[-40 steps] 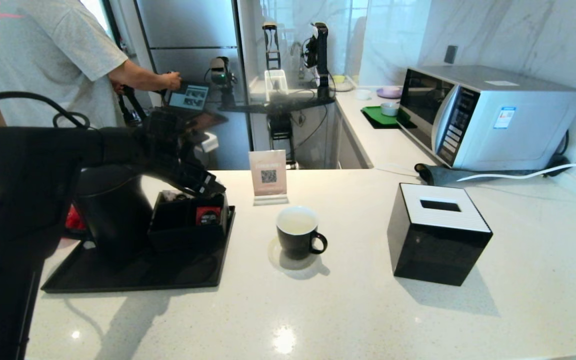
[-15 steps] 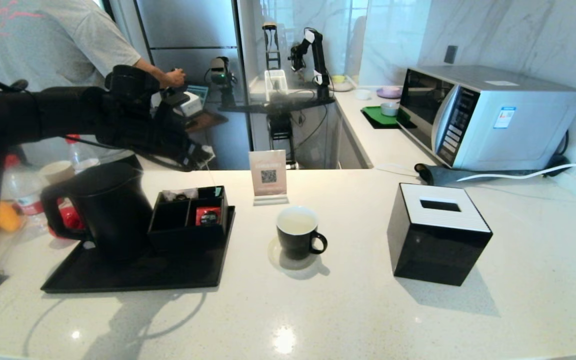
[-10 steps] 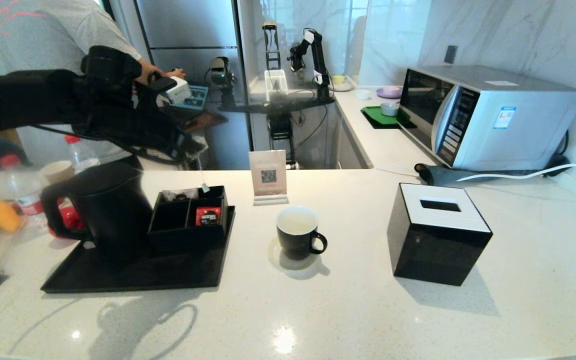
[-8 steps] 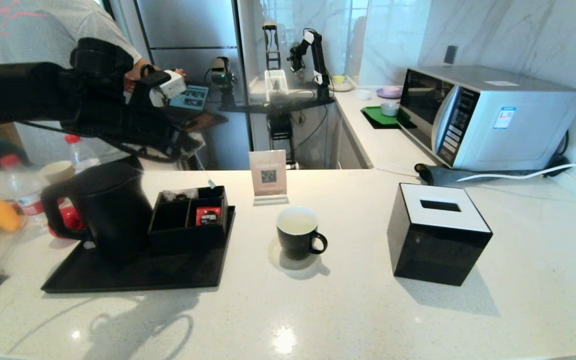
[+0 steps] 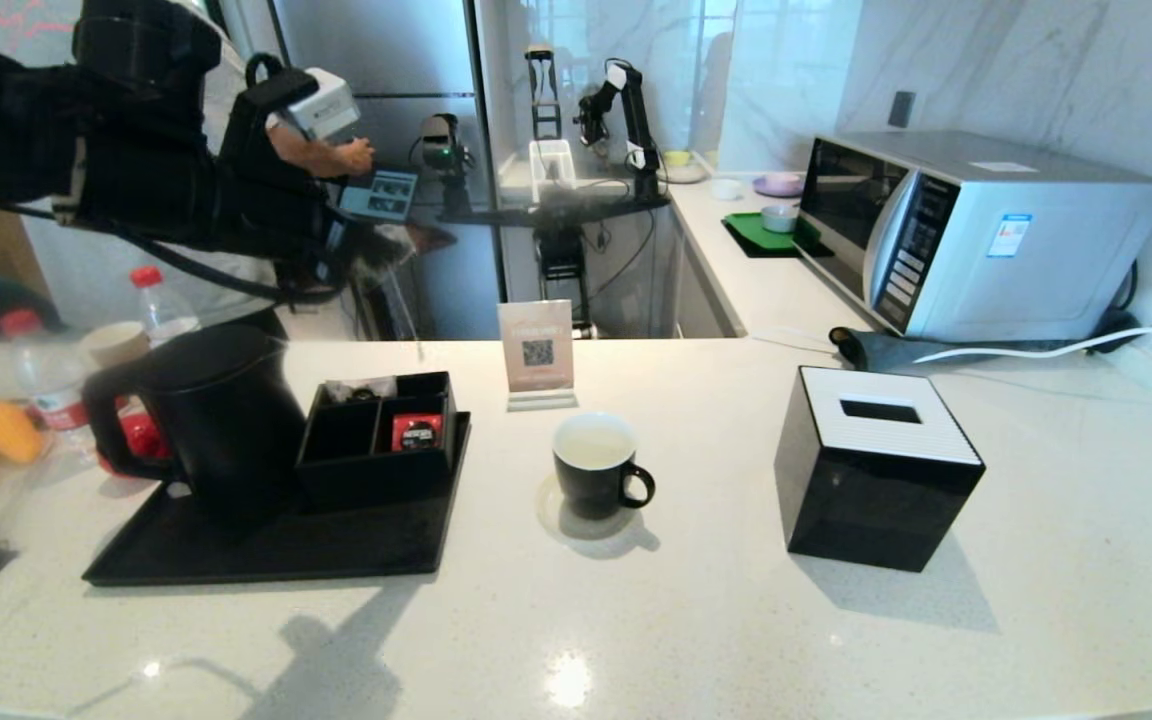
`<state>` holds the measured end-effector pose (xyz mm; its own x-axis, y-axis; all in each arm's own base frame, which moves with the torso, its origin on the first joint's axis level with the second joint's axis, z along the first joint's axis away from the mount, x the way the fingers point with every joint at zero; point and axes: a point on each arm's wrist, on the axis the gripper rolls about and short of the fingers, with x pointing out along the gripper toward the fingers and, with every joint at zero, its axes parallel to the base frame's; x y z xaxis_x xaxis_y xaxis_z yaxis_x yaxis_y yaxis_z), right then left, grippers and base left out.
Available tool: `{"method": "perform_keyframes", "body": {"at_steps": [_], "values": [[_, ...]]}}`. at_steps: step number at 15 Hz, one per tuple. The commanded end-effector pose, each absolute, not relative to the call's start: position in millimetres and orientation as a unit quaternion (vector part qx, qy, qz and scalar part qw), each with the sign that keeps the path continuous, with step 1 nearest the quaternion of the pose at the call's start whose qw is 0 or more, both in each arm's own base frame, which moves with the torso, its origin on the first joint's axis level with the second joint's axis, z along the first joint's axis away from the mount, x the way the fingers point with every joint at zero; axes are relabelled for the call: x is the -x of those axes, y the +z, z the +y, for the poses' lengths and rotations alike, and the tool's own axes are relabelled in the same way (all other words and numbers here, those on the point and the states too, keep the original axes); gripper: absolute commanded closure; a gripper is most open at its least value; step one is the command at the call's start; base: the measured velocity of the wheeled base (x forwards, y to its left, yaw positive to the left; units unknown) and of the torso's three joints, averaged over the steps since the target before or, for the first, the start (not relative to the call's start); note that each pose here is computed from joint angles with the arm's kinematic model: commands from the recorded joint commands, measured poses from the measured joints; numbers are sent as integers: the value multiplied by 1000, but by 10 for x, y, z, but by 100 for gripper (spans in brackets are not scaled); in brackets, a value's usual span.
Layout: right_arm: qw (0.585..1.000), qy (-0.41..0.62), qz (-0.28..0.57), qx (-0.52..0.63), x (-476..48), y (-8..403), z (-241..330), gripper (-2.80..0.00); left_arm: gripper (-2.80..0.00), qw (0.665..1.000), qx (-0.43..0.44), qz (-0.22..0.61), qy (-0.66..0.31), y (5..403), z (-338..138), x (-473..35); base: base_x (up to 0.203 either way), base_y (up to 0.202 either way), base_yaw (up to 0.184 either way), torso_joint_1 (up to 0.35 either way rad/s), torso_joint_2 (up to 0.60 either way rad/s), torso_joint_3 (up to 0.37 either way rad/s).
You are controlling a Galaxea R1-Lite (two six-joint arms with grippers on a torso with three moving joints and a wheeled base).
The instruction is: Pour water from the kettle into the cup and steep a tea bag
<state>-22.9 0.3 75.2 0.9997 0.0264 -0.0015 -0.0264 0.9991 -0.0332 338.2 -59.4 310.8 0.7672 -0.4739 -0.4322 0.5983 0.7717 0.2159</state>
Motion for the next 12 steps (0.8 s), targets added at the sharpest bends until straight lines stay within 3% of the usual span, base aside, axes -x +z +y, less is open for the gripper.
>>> {"method": "perform_keyframes", "body": {"at_steps": [1,12], "values": [[1000,14,1,17,228,752,3,0,0,920,-178,161,-309,3216,-728,-3252,0,0,0,0,0,0],[1000,14,1,17,228,752,3,0,0,892,-163,126,-402,3342,-1639,-2863,0,0,0,0,0,0]]}}
